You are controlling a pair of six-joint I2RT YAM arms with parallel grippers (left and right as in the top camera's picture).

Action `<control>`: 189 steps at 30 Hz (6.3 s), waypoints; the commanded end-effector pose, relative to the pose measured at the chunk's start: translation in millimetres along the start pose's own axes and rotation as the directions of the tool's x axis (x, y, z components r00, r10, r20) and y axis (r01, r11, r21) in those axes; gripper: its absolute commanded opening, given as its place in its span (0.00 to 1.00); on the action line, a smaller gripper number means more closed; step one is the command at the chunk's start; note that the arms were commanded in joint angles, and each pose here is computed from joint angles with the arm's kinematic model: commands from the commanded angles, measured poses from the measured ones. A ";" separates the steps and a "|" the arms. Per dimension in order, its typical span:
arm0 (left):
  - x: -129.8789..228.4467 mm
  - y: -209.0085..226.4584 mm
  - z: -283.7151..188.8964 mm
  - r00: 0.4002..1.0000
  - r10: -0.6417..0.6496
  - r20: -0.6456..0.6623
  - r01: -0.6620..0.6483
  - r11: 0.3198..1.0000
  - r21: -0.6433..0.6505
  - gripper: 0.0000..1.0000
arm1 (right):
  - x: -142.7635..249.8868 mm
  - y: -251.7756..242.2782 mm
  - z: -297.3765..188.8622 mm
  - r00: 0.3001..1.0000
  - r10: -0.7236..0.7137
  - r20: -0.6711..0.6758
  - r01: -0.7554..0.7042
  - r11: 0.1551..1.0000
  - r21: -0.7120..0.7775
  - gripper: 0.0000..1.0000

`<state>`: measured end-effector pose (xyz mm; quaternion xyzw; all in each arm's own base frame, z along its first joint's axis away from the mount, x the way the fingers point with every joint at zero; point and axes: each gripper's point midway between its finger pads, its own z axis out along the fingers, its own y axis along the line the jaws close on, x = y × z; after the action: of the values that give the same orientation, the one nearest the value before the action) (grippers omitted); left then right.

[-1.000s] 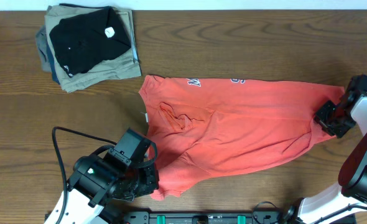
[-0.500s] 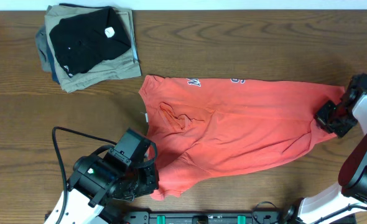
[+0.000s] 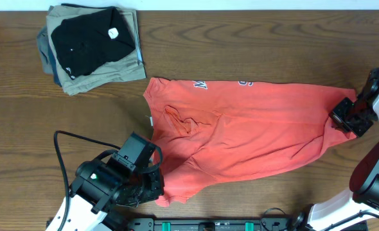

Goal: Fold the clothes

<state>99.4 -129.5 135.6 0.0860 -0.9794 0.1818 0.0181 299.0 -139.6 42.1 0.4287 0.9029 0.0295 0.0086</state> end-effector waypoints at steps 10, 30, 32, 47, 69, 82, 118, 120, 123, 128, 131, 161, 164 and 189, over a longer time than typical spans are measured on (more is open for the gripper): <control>-2.1 -0.4 -3.2 0.999 0.032 0.015 -0.032 0.999 -0.004 0.07 | 14.9 -42.7 -50.6 0.977 0.215 -0.006 -0.215 0.977 0.000 0.01; -4.2 -4.3 -6.6 0.999 0.036 0.028 -0.037 0.999 0.008 0.06 | 53.9 -99.5 -66.6 0.931 0.360 -0.063 -0.343 0.920 0.191 0.01; -6.0 -8.2 -11.4 0.998 0.042 0.041 -0.043 0.999 0.021 0.06 | 55.1 -106.5 -70.1 0.925 0.377 -0.055 -0.360 0.912 0.199 0.01; -85.3 -0.1 -56.2 0.880 0.040 0.473 0.000 0.996 -0.085 0.06 | 43.5 -113.3 -99.1 0.903 0.421 0.084 -0.427 0.900 0.084 0.01; -193.0 -36.3 -29.5 0.755 0.200 0.624 -0.065 0.970 -0.233 0.06 | -25.5 -63.8 -109.8 0.890 0.336 0.308 -0.312 0.942 -0.127 0.02; -258.8 -24.0 -7.9 0.719 0.136 0.682 0.022 0.976 -0.218 0.06 | -63.8 -35.7 -97.3 0.877 0.294 0.381 -0.243 0.954 -0.177 0.02; -309.3 9.7 82.9 0.769 0.106 0.630 0.091 0.958 -0.273 0.07 | 2.2 -71.5 -27.9 0.960 0.254 0.117 -0.270 0.951 0.151 0.88; -310.9 8.3 82.2 0.764 0.106 0.636 0.090 0.959 -0.267 0.07 | 6.7 -73.2 -22.6 0.961 0.255 0.105 -0.269 0.950 0.158 0.88; -310.6 8.6 82.3 0.765 0.106 0.635 0.090 0.959 -0.269 0.07 | 8.2 -73.9 -19.5 0.962 0.255 0.103 -0.269 0.950 0.160 0.88; -308.7 10.2 83.4 0.772 0.107 0.627 0.091 0.957 -0.275 0.08 | 5.1 -73.0 -19.1 0.960 0.254 0.115 -0.270 0.951 0.153 0.90; -306.9 11.7 84.4 0.777 0.107 0.620 0.092 0.956 -0.280 0.07 | 4.6 -73.0 -18.5 0.960 0.254 0.117 -0.270 0.951 0.152 0.90; -298.6 18.7 88.5 0.802 0.109 0.587 0.096 0.947 -0.307 0.07 | -10.9 -88.0 21.4 0.929 0.334 0.161 -0.350 0.933 0.080 0.53; -296.9 20.0 89.2 0.807 0.109 0.580 0.097 0.945 -0.312 0.08 | -11.1 -85.2 30.1 0.933 0.332 0.139 -0.344 0.936 0.073 0.51; -296.4 20.4 89.4 0.808 0.109 0.578 0.097 0.944 -0.314 0.08 | -12.7 -80.9 36.7 0.941 0.321 0.110 -0.329 0.942 0.063 0.29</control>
<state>381.6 -98.1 21.4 0.1343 -0.9548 -0.0100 -0.2651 246.4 -196.5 0.5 0.5705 0.8202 -0.0257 0.0337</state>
